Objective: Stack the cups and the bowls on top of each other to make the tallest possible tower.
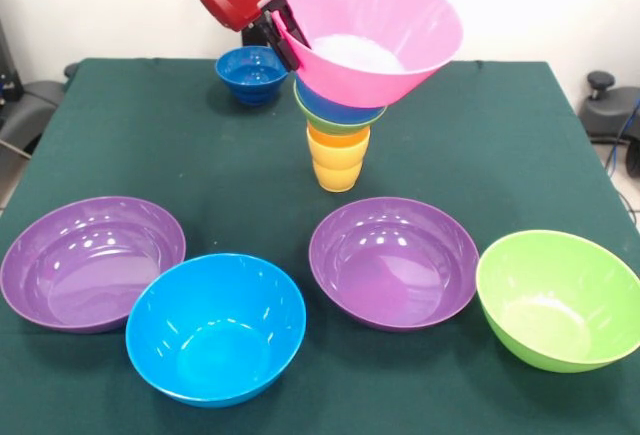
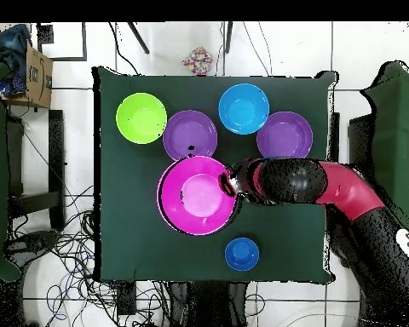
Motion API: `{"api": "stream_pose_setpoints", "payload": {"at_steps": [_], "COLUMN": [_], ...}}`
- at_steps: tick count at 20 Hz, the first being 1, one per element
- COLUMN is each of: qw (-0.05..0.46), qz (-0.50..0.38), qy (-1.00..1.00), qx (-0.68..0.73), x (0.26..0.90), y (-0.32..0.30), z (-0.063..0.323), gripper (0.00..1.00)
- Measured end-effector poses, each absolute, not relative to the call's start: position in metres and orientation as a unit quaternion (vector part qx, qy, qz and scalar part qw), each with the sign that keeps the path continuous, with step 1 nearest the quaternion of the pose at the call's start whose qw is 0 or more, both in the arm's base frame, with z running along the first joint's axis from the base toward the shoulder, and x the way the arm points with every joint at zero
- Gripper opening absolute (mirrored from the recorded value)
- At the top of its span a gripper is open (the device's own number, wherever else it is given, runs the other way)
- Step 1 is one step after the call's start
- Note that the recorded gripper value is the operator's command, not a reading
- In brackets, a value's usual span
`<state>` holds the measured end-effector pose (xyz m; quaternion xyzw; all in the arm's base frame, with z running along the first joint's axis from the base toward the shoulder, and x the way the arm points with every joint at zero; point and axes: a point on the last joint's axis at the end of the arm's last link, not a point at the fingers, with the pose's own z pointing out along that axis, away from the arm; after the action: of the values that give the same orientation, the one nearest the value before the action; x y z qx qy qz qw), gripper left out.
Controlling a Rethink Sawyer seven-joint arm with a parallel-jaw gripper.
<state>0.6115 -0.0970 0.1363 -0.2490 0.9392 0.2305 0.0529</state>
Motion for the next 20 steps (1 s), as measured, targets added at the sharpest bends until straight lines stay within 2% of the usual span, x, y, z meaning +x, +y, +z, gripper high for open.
{"api": "stream_pose_setpoints", "payload": {"at_steps": [5,6,20], "qw": [0.052,0.051,0.048], "qz": [0.231,0.231,0.233], "qy": [0.939,0.939,0.939], "qx": [-0.249,-0.250,-0.250], "x": [0.6114,0.6109,0.6100], "y": [-0.0970,-0.0969,-0.0969], "z": [0.1364,0.1364,0.1365], "gripper": [0.00,1.00,1.00]}}
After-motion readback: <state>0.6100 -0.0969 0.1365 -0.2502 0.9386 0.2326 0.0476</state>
